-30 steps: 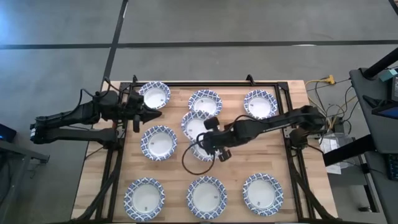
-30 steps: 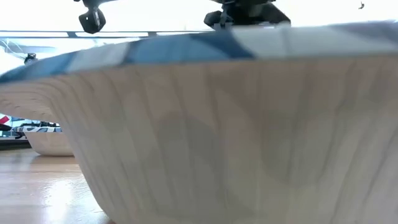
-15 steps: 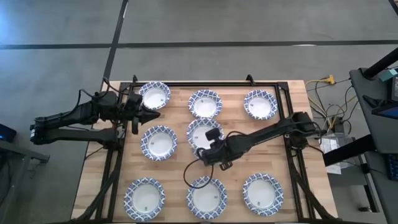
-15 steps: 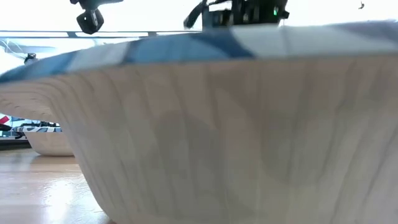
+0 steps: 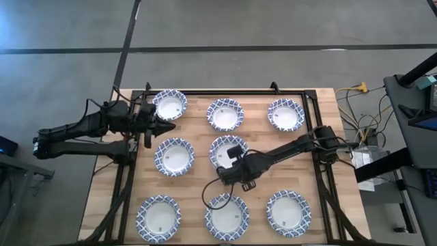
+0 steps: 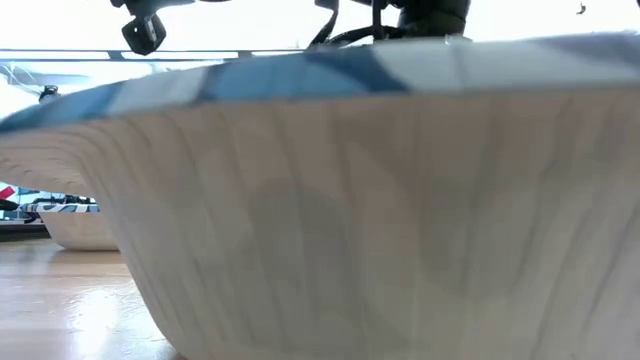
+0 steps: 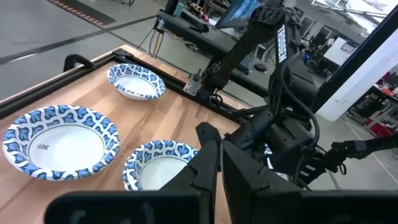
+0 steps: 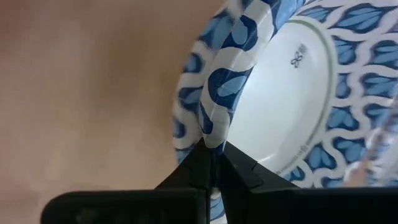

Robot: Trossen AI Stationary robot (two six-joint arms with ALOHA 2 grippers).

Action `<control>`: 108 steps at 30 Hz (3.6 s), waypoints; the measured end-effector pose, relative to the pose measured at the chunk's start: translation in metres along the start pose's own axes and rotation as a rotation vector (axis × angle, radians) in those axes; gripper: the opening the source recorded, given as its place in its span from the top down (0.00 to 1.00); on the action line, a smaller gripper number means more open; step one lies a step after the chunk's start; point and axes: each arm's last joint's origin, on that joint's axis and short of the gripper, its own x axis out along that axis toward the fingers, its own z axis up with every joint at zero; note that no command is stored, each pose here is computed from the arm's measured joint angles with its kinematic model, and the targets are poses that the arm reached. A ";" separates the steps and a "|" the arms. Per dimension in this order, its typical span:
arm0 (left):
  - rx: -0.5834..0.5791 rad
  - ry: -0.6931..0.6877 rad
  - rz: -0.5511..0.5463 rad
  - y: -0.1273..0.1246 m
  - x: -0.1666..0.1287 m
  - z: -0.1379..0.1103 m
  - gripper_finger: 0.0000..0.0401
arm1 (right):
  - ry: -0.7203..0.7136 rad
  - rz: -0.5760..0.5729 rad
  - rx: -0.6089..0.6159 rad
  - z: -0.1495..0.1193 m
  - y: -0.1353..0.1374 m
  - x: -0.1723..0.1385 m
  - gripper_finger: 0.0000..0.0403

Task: Nest bowls inside each other
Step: Stack the blue paper bowl into the blue paper bowl

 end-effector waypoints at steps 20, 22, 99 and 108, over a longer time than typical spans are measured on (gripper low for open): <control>-0.001 0.017 0.007 0.001 0.004 -0.001 0.98 | -0.192 0.136 0.203 -0.003 -0.014 -0.046 0.68; -0.001 0.020 0.008 0.001 0.005 -0.001 0.98 | -0.189 0.140 0.253 -0.004 -0.016 -0.047 0.69; -0.193 -0.060 0.044 0.005 0.049 0.008 0.98 | -0.950 0.056 2.751 -0.288 0.002 0.051 0.49; -0.219 -0.079 0.030 0.003 0.045 0.010 0.98 | -0.930 -0.049 2.780 -0.298 0.003 0.058 0.50</control>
